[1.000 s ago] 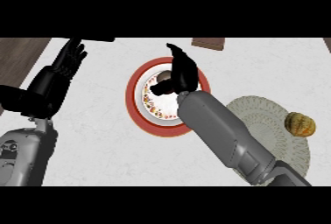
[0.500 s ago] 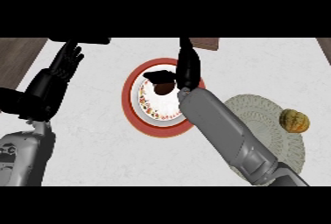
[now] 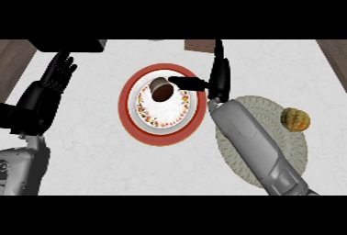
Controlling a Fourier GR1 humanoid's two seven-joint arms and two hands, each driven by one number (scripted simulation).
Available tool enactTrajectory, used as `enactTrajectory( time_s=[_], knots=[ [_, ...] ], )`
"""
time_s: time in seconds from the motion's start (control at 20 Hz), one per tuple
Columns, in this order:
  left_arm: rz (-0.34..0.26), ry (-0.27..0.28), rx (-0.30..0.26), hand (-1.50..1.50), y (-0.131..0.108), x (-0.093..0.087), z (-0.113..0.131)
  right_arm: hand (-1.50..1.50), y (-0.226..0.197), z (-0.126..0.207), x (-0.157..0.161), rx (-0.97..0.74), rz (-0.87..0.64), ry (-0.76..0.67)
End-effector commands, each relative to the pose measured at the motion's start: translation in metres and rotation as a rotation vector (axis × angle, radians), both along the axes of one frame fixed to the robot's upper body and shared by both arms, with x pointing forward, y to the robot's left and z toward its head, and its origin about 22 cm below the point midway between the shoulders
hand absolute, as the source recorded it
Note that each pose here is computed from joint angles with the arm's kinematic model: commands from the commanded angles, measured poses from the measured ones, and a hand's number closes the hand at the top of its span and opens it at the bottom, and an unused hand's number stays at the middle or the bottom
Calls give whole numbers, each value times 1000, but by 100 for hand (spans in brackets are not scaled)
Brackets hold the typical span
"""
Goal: Pick the cupcake from the placemat and place it in the plate
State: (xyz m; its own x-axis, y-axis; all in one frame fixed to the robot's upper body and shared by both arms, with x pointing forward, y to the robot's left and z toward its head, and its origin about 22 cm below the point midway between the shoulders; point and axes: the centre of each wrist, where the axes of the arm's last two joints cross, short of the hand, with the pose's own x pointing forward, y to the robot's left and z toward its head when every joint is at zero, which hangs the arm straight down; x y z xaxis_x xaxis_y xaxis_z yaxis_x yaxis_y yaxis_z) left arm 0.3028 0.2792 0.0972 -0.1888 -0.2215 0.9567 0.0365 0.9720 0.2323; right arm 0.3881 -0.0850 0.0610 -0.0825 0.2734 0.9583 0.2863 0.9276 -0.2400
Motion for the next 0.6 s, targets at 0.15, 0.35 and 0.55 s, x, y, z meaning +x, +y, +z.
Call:
enactTrajectory(
  time_s=[0.15,0.35,0.55],
  knots=[
    [13,0,11,0,16,-11,11,-150,-79,-38,-31,-10,29,-39],
    [15,12,-15,0,13,-9,-1,-150,-120,-29,-50,-35,28,-25],
    [6,-4,-3,0,-7,-6,6,-150,-155,-20,-65,-52,22,-32]
  ],
)
